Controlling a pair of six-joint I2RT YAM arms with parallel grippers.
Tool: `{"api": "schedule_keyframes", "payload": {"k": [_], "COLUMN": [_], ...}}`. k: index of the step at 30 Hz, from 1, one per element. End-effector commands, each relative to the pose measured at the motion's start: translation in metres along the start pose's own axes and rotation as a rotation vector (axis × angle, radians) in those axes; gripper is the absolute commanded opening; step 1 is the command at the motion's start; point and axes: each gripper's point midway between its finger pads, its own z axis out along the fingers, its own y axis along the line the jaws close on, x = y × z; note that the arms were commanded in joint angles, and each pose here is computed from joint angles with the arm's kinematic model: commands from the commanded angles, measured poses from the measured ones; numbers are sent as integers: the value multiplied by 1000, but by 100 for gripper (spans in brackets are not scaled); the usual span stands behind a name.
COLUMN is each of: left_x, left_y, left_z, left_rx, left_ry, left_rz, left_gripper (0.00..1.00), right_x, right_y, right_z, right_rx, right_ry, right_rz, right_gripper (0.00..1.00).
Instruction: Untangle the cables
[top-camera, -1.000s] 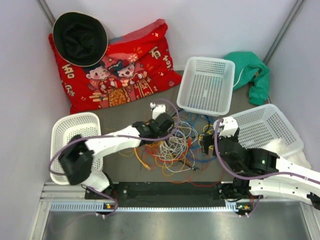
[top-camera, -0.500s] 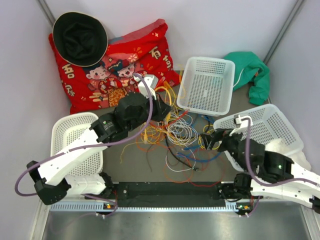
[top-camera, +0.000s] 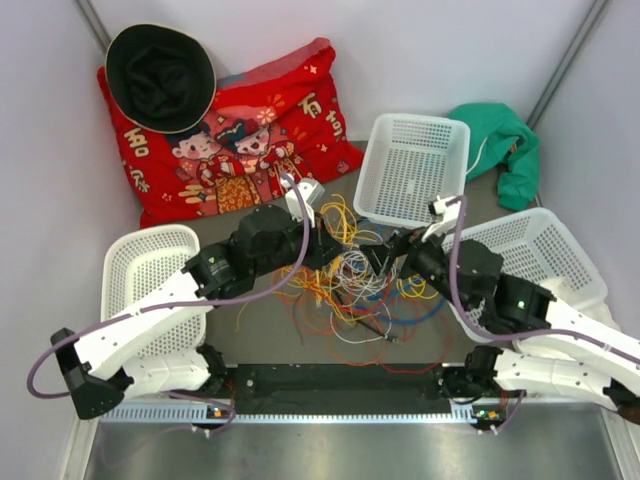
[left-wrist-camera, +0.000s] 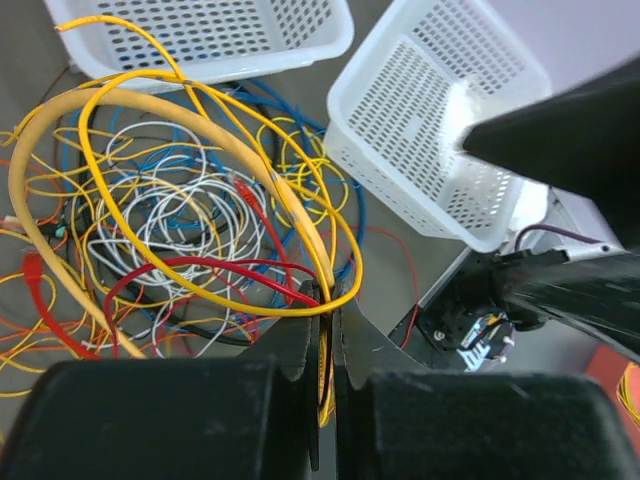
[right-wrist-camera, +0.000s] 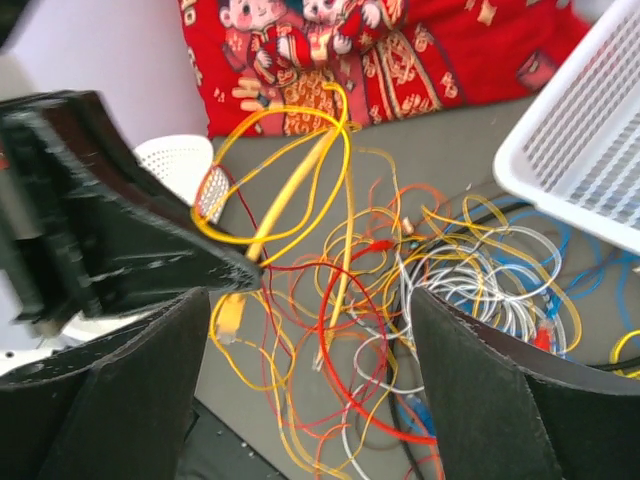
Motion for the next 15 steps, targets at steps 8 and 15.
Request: {"api": "schedule_keyframes", "payload": {"k": [8,15], "left_x": [-3,3], "left_y": [-22,-24], "left_z": [-18,-20], "left_rx": [152,177], "left_ry": [-59,-54], "left_rz": [7,-6], "left_gripper": [0,0], "right_x": [-7,14], "right_y": [30,31], "right_z": [27,48], "right_rx": [-217,-215], "right_ry": [3,101], "right_rz": [219,243], "right_gripper": [72,60]}}
